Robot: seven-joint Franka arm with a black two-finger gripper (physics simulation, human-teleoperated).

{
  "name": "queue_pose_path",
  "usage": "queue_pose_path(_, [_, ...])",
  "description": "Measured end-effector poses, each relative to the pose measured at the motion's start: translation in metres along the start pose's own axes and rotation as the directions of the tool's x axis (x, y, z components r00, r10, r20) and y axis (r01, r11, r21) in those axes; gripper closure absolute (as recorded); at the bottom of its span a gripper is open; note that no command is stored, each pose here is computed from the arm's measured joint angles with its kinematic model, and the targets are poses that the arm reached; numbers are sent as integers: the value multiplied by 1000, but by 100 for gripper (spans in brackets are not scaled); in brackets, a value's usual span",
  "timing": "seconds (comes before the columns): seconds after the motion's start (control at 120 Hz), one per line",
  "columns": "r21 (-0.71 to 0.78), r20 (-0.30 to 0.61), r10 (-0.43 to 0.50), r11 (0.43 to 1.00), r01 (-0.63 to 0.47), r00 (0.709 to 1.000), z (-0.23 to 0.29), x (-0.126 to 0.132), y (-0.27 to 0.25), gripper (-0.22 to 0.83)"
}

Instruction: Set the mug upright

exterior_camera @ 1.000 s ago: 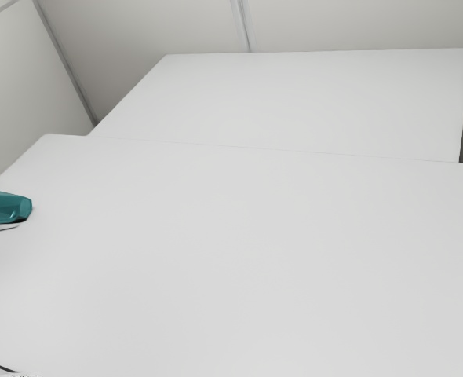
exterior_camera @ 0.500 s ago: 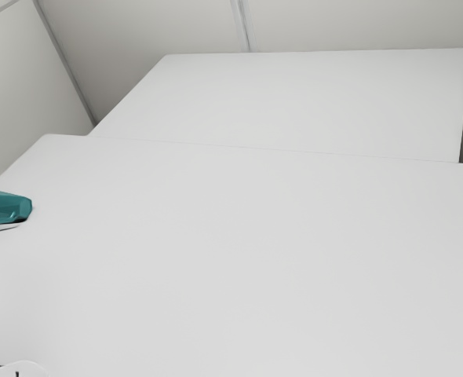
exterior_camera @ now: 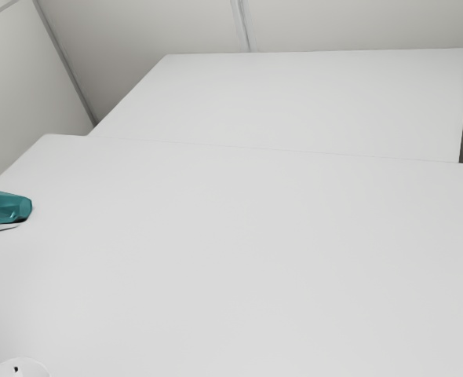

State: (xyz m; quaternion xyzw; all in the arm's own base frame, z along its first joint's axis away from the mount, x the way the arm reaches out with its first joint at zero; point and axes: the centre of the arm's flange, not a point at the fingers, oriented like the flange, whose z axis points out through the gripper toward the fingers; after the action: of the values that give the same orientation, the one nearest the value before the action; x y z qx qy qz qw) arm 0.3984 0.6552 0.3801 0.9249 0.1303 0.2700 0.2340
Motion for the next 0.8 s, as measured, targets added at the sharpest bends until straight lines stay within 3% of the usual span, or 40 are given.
queue_pose_path(0.292, [-35,-91,65,997,-68,994,21,-8,-26,0])
queue_pose_path(0.567, [-59,-173,132,988,-144,976,47,5,-22,0])
queue_pose_path(0.8, [-82,-159,102,990,-116,982,72,-19,-38,0])
